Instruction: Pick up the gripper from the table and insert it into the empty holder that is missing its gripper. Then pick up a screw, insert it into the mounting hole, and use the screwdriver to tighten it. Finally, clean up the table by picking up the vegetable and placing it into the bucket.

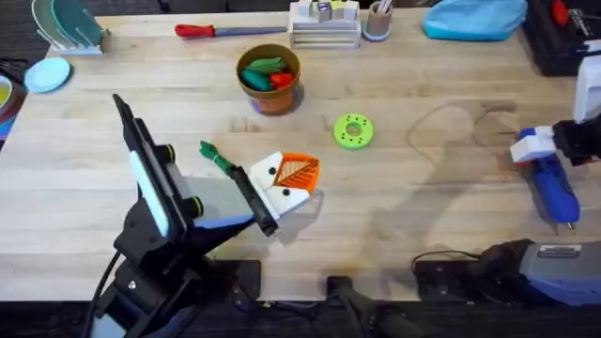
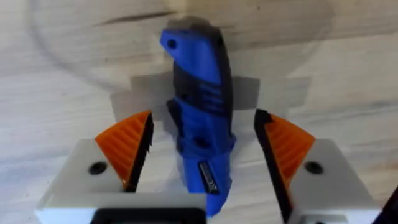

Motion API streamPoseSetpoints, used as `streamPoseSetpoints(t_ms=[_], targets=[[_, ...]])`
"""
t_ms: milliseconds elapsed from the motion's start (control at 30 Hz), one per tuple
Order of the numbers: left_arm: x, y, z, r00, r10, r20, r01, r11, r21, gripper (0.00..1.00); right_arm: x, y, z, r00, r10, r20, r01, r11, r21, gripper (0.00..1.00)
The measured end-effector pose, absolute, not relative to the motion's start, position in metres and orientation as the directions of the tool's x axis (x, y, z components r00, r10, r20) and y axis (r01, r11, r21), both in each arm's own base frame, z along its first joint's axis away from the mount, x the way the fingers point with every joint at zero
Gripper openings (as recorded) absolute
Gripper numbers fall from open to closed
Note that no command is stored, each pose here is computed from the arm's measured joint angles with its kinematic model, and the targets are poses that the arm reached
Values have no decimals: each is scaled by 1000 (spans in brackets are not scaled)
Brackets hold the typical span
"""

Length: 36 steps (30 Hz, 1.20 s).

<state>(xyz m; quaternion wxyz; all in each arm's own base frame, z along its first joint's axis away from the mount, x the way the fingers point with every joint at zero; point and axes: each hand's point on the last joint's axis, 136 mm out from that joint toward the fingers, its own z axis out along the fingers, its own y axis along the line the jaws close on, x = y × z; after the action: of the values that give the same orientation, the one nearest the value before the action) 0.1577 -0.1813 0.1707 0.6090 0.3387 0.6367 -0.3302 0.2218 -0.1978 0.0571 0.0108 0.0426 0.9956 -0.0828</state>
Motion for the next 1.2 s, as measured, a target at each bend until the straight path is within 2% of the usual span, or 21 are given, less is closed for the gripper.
streamPoseSetpoints(t_ms=[233,500,633,733,1000,1133,1200], targets=[[158,-181,171,-29,29,-999,833,553,-8,5,230,-202,38,-998,52,-17,54,988,-146,991],[158,-181,171,-29,29,-999,833,553,-8,5,234,-202,36,-999,28,-18,30,990,-136,990],[158,-181,170,-29,29,-999,833,553,-8,5,234,-201,36,-1000,27,-16,29,991,-131,944],[158,-181,170,-30,29,-999,833,553,-8,5,233,-198,35,-1000,24,-16,25,993,-114,823],[158,-181,170,-30,30,-999,833,553,-9,5,235,-193,33,-1000,17,-19,18,996,-89,365],[158,-181,170,-30,30,-999,833,553,-9,5,234,-195,33,-1000,17,-13,18,995,-102,241],[158,-181,170,-30,30,-999,833,553,-9,5,234,-196,32,-1000,15,-9,16,994,-105,146]])
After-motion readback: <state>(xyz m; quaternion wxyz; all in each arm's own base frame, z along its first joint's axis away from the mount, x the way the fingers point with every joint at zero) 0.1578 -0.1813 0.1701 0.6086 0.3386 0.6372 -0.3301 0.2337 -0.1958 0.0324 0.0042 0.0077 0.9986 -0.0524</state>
